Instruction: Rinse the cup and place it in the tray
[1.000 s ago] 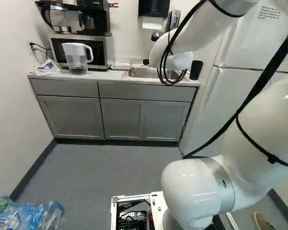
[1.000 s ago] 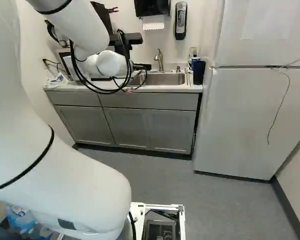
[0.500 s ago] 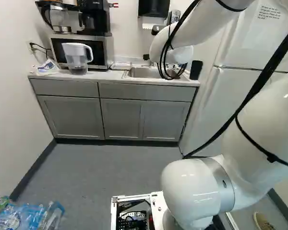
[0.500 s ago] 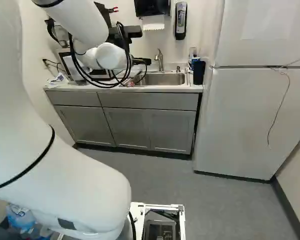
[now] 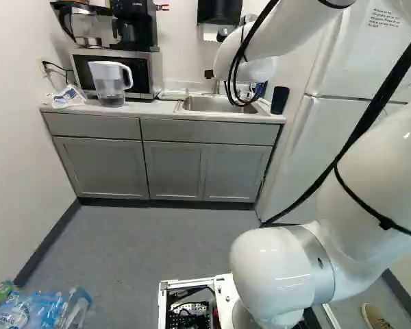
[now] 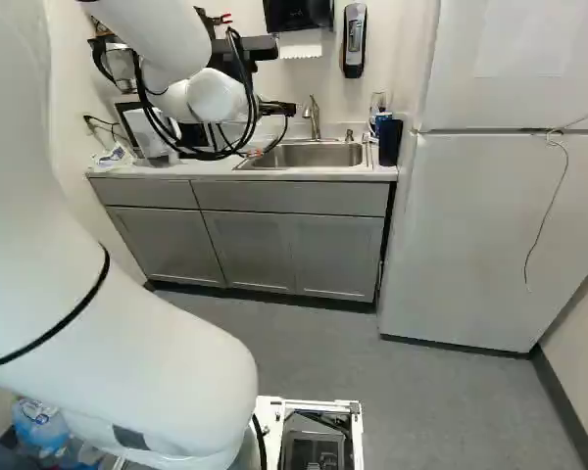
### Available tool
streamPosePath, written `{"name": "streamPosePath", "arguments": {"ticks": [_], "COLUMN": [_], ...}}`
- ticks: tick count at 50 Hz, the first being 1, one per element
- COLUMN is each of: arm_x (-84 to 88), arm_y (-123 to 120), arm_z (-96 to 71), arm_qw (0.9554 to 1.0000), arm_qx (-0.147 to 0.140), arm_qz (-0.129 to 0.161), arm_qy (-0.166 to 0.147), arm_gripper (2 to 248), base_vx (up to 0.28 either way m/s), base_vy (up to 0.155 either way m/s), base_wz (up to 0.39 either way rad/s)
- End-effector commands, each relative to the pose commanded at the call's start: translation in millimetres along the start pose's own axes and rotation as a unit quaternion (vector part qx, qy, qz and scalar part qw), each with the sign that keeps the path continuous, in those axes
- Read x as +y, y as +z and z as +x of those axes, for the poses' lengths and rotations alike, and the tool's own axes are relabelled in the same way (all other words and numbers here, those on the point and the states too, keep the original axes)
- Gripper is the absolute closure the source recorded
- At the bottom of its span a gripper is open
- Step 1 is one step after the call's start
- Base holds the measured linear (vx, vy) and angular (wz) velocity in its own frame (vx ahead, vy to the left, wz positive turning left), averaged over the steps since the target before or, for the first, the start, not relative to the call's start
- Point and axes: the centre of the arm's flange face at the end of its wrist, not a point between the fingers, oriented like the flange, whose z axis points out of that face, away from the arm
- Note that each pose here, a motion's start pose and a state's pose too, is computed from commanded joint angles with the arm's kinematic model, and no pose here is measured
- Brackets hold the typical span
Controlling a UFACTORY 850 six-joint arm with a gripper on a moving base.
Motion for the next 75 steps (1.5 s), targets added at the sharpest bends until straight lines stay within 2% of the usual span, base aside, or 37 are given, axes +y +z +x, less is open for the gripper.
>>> {"name": "streamPosePath", "arguments": {"ticks": [45,67,75], "arm_x": [0.0,0.0,0.0], "arm_y": [-3.5,-7.8,-7.8], "arm_z": [46.0,69.6,69.6], "arm_qw": [0.9997,0.9989,0.9989], "arm_qx": [0.025,0.047,0.047], "arm_qz": [0.000,0.000,0.000], "arm_qy": [0.000,0.000,0.000], "arm_gripper": [3,3,3], "base_vx": [0.000,0.000,0.000], "base_vy": [0.000,0.000,0.000], "base_wz": [0.000,0.000,0.000]}}
